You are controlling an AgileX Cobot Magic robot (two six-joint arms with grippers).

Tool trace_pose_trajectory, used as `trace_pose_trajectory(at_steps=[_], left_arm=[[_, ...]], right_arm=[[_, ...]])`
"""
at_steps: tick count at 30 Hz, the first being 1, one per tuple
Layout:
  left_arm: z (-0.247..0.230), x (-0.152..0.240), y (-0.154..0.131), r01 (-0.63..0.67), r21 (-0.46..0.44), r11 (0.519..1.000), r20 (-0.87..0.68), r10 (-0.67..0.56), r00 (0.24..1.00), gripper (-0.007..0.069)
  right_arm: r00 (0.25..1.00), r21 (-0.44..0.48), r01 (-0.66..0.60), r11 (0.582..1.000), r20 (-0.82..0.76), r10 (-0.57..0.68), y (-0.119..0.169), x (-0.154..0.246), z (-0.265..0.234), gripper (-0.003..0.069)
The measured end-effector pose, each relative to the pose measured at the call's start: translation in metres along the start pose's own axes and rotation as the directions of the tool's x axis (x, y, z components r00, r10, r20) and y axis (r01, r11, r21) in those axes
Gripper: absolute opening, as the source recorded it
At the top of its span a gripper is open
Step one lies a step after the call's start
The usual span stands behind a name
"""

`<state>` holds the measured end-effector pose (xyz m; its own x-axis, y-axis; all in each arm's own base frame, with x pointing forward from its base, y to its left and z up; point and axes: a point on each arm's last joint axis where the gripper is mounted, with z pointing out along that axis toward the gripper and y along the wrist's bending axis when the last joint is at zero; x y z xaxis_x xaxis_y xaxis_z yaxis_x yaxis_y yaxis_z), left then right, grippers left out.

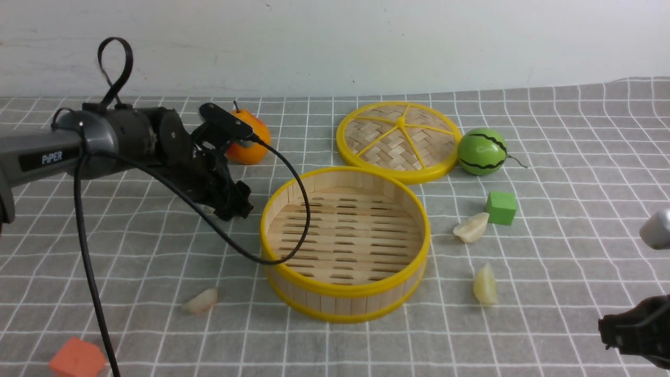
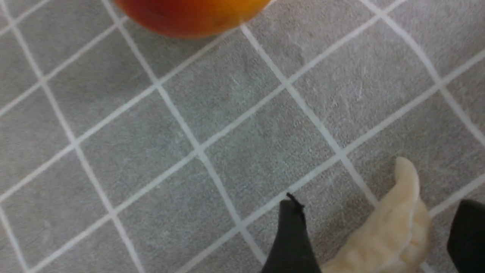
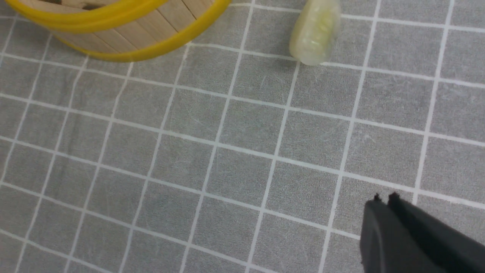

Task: Put the dumplings into the steamer on the table with the grey tablecloth.
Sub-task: 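Reach for and grasp a dumpling on the table with the left gripper, then place the dumpling into the bamboo steamer basket with the left gripper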

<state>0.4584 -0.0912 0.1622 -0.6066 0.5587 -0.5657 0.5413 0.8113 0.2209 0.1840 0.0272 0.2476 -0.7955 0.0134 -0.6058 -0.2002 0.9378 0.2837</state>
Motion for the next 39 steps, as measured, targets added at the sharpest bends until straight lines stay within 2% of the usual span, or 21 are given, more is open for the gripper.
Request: trace_pose_trajectory(at_steps=[1,2,3,4,6,11,13,15,16,19,21,23,24,26,28,30,32,33,35,39], left_arm=[[0.003,0.001,-0.001,0.002,0.007,1.000,-0.005,-0.002,1.000,0.0451],[0.003,0.001,-0.001,0.002,0.008,1.000,-0.006,-0.002,1.000,0.0451],[0.003,0.002,-0.002,0.003,0.018,1.000,-0.020,-0.003,1.000,0.0360],[0.003,0.002,-0.002,0.011,0.023,1.000,-0.025,-0.010,1.000,0.0321],[0.000,0.002,-0.003,0.039,0.031,0.999,-0.035,-0.038,0.999,0.0172],[-0.026,-0.006,-0.001,0.129,0.039,0.991,-0.047,-0.127,0.991,0.0181],[-0.063,-0.023,0.002,0.230,0.044,0.972,0.027,-0.231,0.973,0.0181],[-0.108,-0.043,0.001,0.361,0.110,0.926,0.128,-0.373,0.919,0.0181],[-0.108,-0.043,0.001,0.361,0.110,0.926,0.128,-0.373,0.919,0.0181],[-0.136,-0.057,-0.008,0.492,0.277,0.825,0.150,-0.543,0.826,0.0181],[-0.127,-0.057,-0.017,0.554,0.369,0.746,0.082,-0.620,0.780,0.0181],[-0.105,-0.054,-0.028,0.578,0.405,0.708,0.022,-0.640,0.768,0.0181],[-0.105,-0.054,-0.028,0.578,0.405,0.708,0.022,-0.640,0.768,0.0181],[-0.075,-0.049,-0.043,0.560,0.400,0.726,-0.009,-0.608,0.794,0.0181],[-0.047,-0.044,-0.058,0.519,0.384,0.764,-0.015,-0.557,0.831,0.0182],[-0.030,-0.043,-0.072,0.468,0.372,0.802,-0.006,-0.502,0.865,0.0218],[-0.022,-0.042,-0.081,0.427,0.365,0.828,0.009,-0.461,0.887,0.0287],[-0.020,-0.042,-0.083,0.418,0.364,0.832,0.011,-0.453,0.892,0.0304],[-0.021,-0.044,-0.088,0.400,0.370,0.839,0.014,-0.436,0.900,0.0416],[-0.042,-0.053,-0.087,0.374,0.390,0.841,0.022,-0.415,0.910,0.0537]], right_arm=[[1.000,-0.003,-0.001,1.000,0.001,0.001,0.000,0.000,0.000,0.0015],[1.000,-0.003,0.000,1.000,0.001,0.000,0.000,0.000,0.000,0.0016],[1.000,-0.005,0.000,1.000,0.001,0.000,0.000,0.000,0.000,0.0018],[1.000,-0.005,0.001,1.000,0.001,0.000,0.000,0.000,0.000,0.0019],[1.000,-0.005,0.001,1.000,0.001,0.000,0.000,0.000,0.000,0.0020],[1.000,-0.005,0.001,1.000,0.001,-0.001,0.000,0.000,0.000,0.0023],[1.000,-0.005,0.000,1.000,0.003,0.000,0.000,0.000,0.000,0.0026],[1.000,-0.006,-0.002,1.000,0.003,0.002,0.001,0.000,0.000,0.0029],[1.000,-0.006,-0.002,1.000,0.003,0.002,0.001,0.000,0.000,0.0029],[1.000,-0.007,-0.004,1.000,0.005,0.004,0.001,0.000,0.000,0.0031],[1.000,-0.009,-0.008,1.000,0.007,0.008,0.001,-0.001,0.000,0.0031],[1.000,-0.012,-0.012,1.000,0.008,0.012,0.001,-0.001,0.000,0.0031],[1.000,-0.012,-0.012,1.000,0.008,0.012,0.001,-0.001,0.000,0.0031],[1.000,-0.016,-0.017,1.000,0.009,0.018,0.001,-0.001,0.000,0.0031],[1.000,-0.019,-0.024,1.000,0.010,0.024,0.001,-0.001,0.001,0.0031],[1.000,-0.023,-0.029,0.999,0.011,0.030,0.002,-0.001,0.001,0.0033],[0.999,-0.027,-0.032,0.999,0.013,0.032,0.002,-0.001,0.001,0.0033],[0.999,-0.028,-0.033,0.999,0.012,0.033,0.002,-0.001,0.001,0.0033],[0.999,-0.030,-0.032,0.999,0.009,0.033,0.002,-0.001,0.001,0.0033],[1.000,-0.033,-0.018,0.999,0.007,0.019,0.003,-0.001,0.001,0.0033]])
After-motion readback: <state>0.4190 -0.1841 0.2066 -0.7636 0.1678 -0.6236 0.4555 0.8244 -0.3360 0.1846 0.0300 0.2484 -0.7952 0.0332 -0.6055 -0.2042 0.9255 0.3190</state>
